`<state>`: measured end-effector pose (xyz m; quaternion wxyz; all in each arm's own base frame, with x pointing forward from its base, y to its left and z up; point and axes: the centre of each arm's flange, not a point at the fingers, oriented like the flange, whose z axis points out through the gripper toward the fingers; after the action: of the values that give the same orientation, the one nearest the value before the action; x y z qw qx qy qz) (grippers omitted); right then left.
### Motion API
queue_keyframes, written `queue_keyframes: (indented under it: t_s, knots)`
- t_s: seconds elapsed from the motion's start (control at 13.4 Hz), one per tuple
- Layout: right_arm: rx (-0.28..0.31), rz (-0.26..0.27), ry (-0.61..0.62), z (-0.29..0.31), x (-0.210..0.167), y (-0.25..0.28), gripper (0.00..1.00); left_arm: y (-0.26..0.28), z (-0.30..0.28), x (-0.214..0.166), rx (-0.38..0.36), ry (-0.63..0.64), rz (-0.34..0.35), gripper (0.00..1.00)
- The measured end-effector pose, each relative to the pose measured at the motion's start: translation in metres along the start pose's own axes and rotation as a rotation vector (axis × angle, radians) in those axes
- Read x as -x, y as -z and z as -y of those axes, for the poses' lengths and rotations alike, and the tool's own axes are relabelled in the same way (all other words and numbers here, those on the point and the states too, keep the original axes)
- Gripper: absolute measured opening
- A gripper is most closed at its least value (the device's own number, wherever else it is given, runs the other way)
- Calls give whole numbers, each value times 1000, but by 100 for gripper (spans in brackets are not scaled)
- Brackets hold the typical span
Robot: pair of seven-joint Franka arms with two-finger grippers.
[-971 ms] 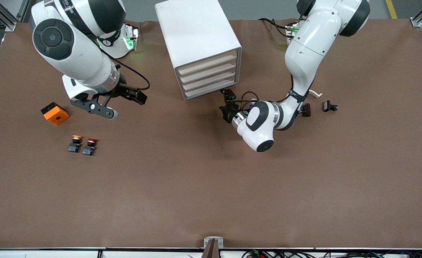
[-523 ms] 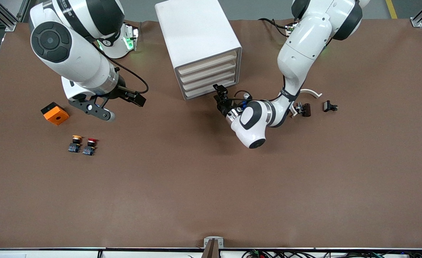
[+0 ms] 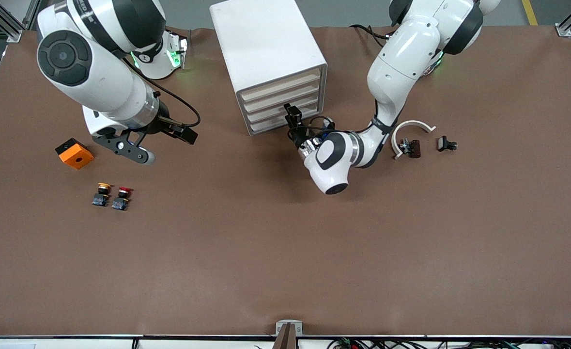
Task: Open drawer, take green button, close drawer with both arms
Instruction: 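Grasp the drawer front with the left gripper and pull it open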
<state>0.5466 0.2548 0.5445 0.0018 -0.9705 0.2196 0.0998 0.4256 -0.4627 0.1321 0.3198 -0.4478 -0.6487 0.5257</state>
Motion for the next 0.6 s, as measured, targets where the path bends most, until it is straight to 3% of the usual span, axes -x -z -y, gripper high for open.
queue_keyframes:
  t_s: [0.3, 0.52, 0.6]
  knots:
    - [0, 3, -4, -1, -2, -1, 100, -18, -10, -1, -14, 25, -24, 47]
    - [-1, 4, -6, -1, -2, -1, 100, -20, -13, -2, -22, 30, -26, 19]
    - [-1, 4, -7, -1, -2, -1, 100, -20, -12, -1, -22, 32, -27, 19]
